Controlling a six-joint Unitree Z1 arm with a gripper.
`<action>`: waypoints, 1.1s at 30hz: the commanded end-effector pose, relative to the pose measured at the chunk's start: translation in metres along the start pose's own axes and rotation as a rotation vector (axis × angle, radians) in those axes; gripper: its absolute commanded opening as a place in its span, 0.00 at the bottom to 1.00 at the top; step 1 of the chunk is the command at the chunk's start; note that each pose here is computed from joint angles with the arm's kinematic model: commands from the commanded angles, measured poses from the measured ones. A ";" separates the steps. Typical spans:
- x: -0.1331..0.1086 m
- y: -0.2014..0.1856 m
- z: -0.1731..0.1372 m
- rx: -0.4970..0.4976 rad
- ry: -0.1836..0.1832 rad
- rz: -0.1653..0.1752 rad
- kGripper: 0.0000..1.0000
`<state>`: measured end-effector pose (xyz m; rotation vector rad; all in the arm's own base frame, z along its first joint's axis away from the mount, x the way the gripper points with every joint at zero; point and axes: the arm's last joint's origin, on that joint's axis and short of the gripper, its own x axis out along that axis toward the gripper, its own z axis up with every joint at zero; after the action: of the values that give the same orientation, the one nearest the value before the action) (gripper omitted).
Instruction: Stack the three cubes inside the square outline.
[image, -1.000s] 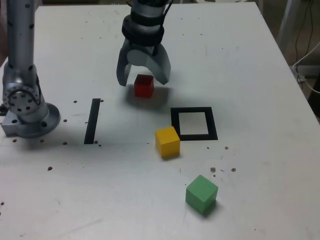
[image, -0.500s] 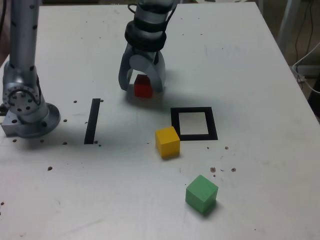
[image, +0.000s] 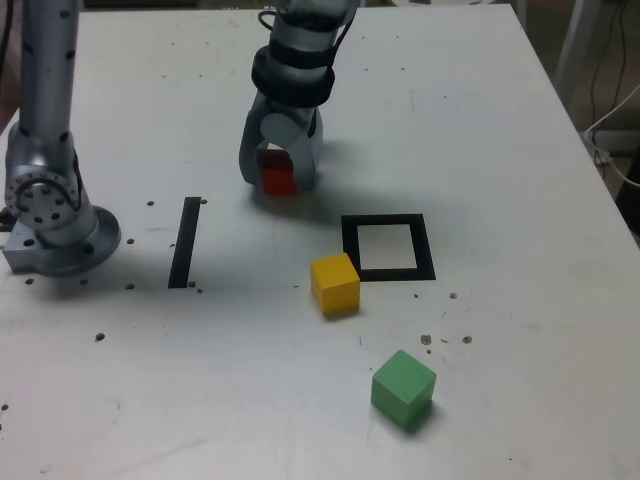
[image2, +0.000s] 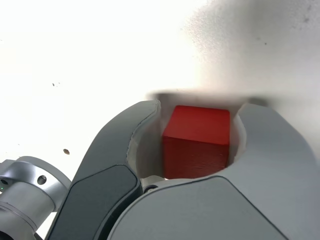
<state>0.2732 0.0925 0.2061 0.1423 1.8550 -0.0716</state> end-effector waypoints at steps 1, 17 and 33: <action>0.001 -0.001 0.001 0.004 0.000 -0.003 0.32; -0.030 -0.033 0.023 -0.019 -0.050 0.026 0.32; -0.054 -0.086 0.076 -0.071 -0.060 -0.046 0.32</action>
<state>0.3450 -0.0030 0.2353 0.0502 1.7994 -0.0372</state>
